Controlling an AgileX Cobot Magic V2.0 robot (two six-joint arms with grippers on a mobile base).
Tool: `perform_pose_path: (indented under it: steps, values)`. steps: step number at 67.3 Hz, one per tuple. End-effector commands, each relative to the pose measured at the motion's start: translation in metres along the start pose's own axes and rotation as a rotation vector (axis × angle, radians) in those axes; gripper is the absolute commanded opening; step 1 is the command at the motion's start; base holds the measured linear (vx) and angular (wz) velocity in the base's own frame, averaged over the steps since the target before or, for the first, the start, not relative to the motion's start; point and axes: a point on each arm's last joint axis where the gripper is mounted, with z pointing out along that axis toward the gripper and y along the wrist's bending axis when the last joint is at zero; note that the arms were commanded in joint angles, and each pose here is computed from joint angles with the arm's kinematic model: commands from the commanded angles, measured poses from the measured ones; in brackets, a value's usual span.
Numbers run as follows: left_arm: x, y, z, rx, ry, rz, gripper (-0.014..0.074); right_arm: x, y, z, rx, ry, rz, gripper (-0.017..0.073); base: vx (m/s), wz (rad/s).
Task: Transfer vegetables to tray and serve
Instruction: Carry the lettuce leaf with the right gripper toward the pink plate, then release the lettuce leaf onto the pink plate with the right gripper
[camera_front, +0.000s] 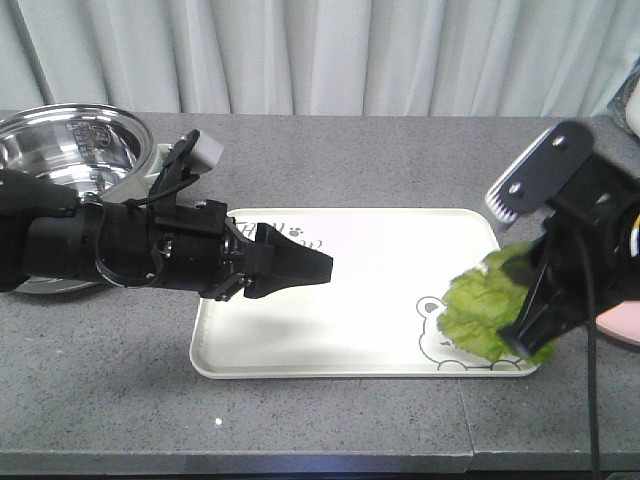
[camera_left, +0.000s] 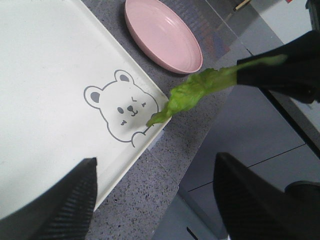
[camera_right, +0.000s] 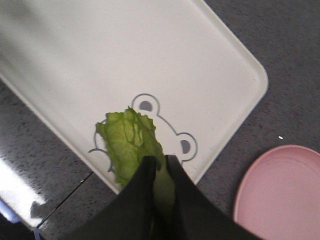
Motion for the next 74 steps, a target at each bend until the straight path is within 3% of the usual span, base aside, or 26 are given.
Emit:
perform_pose_path:
  steps: [1, 13, 28, 42, 67, 74]
  values:
    - [-0.013, -0.019, -0.009, 0.061, -0.069, 0.005, 0.0487, -0.009, -0.03, -0.025, 0.13, -0.094, 0.089, -0.0003, 0.0, 0.0]
    - [-0.013, -0.019, -0.009, 0.061, -0.069, 0.005, 0.0487, 0.009, -0.076, -0.043, 0.241, -0.091, 0.286, -0.0003, 0.0, 0.0]
    - [-0.013, -0.019, -0.009, 0.061, -0.069, 0.005, 0.0487, 0.03, -0.108, -0.051, 0.282, -0.16, 0.485, -0.0003, 0.0, 0.0]
    - [-0.013, -0.019, -0.009, 0.061, -0.069, 0.005, 0.0487, 0.036, -0.12, -0.036, 0.209, -0.176, 0.561, -0.0003, 0.0, 0.0]
    - [-0.013, -0.019, -0.009, 0.061, -0.069, 0.005, 0.0487, 0.065, -0.155, 0.007, 0.189, -0.091, 0.721, -0.0003, 0.0, 0.0]
    - [-0.013, -0.019, -0.009, 0.061, -0.069, 0.005, 0.0487, 0.064, -0.155, 0.015, 0.137, -0.111, 0.717, -0.0003, 0.0, 0.0]
